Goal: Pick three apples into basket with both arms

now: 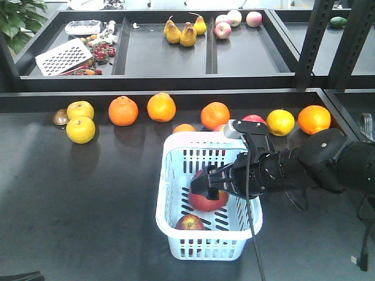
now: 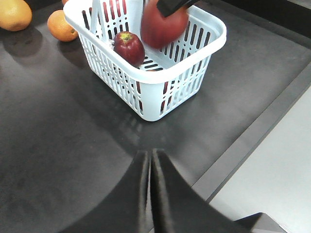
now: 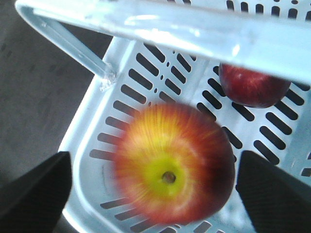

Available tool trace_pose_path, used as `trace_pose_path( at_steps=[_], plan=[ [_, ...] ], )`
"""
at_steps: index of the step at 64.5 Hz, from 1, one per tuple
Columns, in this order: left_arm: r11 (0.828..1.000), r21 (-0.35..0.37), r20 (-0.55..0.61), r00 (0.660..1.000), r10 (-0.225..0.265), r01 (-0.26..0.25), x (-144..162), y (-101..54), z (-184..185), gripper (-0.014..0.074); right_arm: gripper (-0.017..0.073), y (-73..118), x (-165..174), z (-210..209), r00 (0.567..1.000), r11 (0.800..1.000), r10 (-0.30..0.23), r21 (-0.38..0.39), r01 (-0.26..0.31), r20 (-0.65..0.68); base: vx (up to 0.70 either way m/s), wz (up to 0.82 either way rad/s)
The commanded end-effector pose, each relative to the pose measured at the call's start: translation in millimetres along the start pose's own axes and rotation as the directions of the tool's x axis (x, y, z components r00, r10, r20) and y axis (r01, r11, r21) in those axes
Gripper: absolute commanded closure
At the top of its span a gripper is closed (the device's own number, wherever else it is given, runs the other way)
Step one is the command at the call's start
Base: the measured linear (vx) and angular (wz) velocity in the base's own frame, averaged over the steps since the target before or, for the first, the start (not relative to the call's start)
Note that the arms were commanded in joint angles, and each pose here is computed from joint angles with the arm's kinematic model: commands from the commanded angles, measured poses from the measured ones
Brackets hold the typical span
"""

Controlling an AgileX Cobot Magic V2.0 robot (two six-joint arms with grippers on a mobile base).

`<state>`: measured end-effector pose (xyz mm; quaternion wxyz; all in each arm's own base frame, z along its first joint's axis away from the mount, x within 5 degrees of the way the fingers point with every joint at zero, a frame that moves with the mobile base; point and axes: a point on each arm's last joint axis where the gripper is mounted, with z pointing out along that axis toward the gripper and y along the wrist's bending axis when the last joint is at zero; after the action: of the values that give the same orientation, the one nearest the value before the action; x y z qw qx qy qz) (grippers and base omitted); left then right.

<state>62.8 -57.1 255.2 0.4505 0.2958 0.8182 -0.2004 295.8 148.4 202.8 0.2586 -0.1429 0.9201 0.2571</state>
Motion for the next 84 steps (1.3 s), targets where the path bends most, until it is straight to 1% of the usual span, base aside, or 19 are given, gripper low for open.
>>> trace_pose_path(
  at_steps=[1, 7, 15, 24, 31, 36, 40, 45, 50, 57, 66, 69, 74, 78, 84],
  plan=[
    [1.0, -0.009, 0.076, 0.997, -0.022, 0.022, -13, 0.6, -3, 0.06, -0.0163, 8.4, -15, -14, 0.997, 1.0, -0.002, -0.015, 0.003, 0.075, 0.0, 0.0],
    [1.0, -0.009, 0.076, 0.997, -0.022, 0.022, -13, 0.6, -3, 0.06, -0.0154, 7.6, -15, -14, 0.996, 1.0, -0.002, -0.007, 0.002, 0.084, 0.0, 0.0],
    [1.0, -0.009, 0.076, 0.997, -0.022, 0.022, -13, 0.6, -3, 0.06, -0.0117, 7.1, -16, -14, 0.996, 1.0, 0.006, -0.003, -0.005, 0.092, 0.0, 0.0],
    [1.0, -0.009, 0.076, 0.997, -0.022, 0.022, -13, 0.6, -3, 0.06, -0.0033, 8.4, -15, -14, 0.997, 1.0, 0.006, -0.02, -0.005, 0.075, 0.0, 0.0],
    [1.0, -0.008, 0.076, 0.997, -0.022, 0.022, -13, 0.6, -3, 0.06, 0.0081, 10.9, -13, -16, 0.999, 0.999, -0.001, -0.042, 0.003, 0.052, 0.0, 0.0],
    [1.0, -0.008, 0.076, 0.997, -0.022, 0.022, -13, 0.6, -3, 0.06, 0.0209, 14.6, -12, -21, 0.999, 0.998, -0.013, -0.06, 0.016, 0.046, 0.0, 0.0],
    [1.0, -0.008, 0.076, 0.997, -0.022, 0.022, -13, 0.6, -3, 0.06, 0.0307, 17.5, -13, -27, 0.998, 0.997, -0.035, -0.064, 0.039, 0.052, 0.0, 0.0],
    [1.0, -0.008, 0.076, 0.997, -0.022, 0.022, -13, 0.6, -3, 0.06, 0.0459, 22.9, -15, -39, 0.994, 0.995, -0.077, -0.065, 0.082, 0.075, 0.0, 0.0],
    [1.0, -0.008, 0.076, 0.997, -0.022, 0.022, -13, 0.6, -3, 0.06, 0.0575, 29.3, -15, -54, 0.988, 0.99, -0.121, -0.068, 0.127, 0.093, 0.0, 0.0],
    [1.0, -0.008, 0.076, 0.997, -0.022, 0.022, -13, 0.6, -3, 0.06, 0.0569, 39.7, -12, -74, 0.98, 0.978, -0.174, -0.096, 0.183, 0.096, 0.0, 0.0],
    [1.0, -0.008, 0.076, 0.997, -0.022, 0.022, -13, 0.6, -3, 0.06, 0.0565, 52.7, -2, -101, 0.965, 0.957, -0.25, -0.133, 0.259, 0.08, 0.0, 0.0],
    [1.0, -0.008, 0.076, 0.997, -0.022, 0.022, -13, 0.6, -3, 0.06, 0.0564, 56.1, 2, -110, 0.961, 0.953, -0.261, -0.135, 0.272, 0.089, 0.0, 0.0],
    [1.0, -0.008, 0.076, 0.997, -0.022, 0.022, -13, 0.6, -3, 0.06, 0.0564, 58.2, 13, -124, 0.954, 0.95, -0.279, -0.113, 0.291, 0.111, 0.0, 0.0],
    [1.0, -0.008, 0.076, 0.997, -0.022, 0.022, -13, 0.6, -3, 0.06, 0.0564, 58.2, 27, -134, 0.954, 0.953, -0.274, -0.101, 0.287, 0.122, 0.0, 0.0],
    [1.0, -0.008, 0.076, 0.997, -0.022, 0.022, -13, 0.6, -3, 0.06, 0.0564, 59.2, 52, -149, 0.945, 0.949, -0.286, -0.089, 0.302, 0.159, 0.0, 0.0]
  ],
)
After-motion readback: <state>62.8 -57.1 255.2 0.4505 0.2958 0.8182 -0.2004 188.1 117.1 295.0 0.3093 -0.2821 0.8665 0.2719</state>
